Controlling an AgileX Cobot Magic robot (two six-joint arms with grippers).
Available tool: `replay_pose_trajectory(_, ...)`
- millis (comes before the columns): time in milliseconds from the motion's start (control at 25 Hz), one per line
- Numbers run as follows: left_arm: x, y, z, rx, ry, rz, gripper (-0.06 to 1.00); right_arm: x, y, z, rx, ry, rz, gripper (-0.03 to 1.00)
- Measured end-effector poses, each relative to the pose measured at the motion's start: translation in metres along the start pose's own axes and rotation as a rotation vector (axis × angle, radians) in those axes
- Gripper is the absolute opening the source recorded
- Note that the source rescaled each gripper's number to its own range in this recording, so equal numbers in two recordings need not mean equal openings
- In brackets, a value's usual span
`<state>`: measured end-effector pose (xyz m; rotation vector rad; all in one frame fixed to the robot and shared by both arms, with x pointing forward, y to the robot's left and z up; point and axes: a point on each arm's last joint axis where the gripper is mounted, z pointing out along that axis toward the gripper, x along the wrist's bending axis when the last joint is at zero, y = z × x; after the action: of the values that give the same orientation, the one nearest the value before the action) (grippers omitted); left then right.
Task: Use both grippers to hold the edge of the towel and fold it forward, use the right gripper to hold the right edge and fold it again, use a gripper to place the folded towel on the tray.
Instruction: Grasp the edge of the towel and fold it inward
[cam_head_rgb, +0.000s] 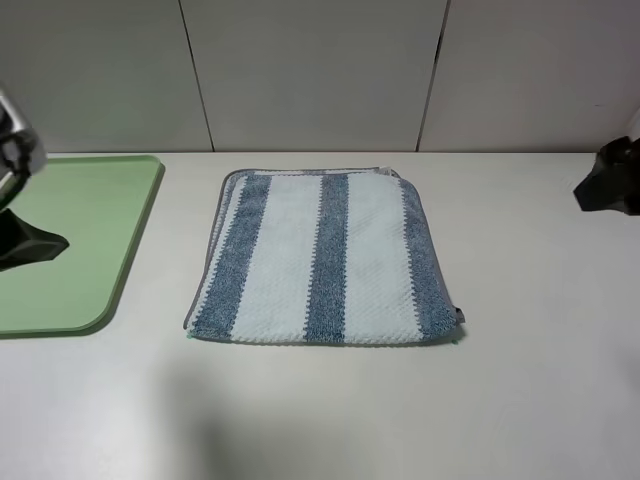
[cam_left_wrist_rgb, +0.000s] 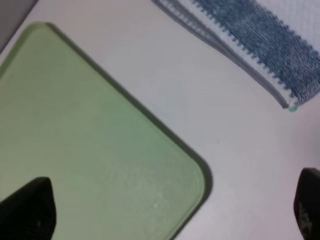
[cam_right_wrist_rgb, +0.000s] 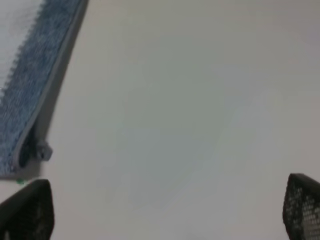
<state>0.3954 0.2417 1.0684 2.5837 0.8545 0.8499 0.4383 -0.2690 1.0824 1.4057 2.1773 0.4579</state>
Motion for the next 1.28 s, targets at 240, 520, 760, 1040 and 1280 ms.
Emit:
replay_pose_trajectory(240,-0.005,0.007,0.019,0.057,-0.045,0.076,0.92,0.032,0.014,0.032,0.084,0.088,-0.243,1.00)
replay_pose_trajectory(520,-0.010,0.011,0.037,0.116,-0.096,0.133,0.92,0.076,0.020,0.053,0.115,0.187,-0.492,1.00)
replay_pose_trajectory(760,-0.021,0.022,0.043,0.051,-0.160,0.180,0.92,0.110,0.024,0.071,0.093,0.242,-0.621,1.00)
replay_pose_trajectory(1040,-0.030,0.029,0.053,0.017,-0.248,0.187,0.92,0.146,0.018,0.095,0.138,0.305,-0.784,1.00)
replay_pose_trajectory(1280,-0.038,0.031,0.066,0.034,-0.316,0.211,0.91,0.158,0.015,0.103,0.151,0.321,-0.823,1.00)
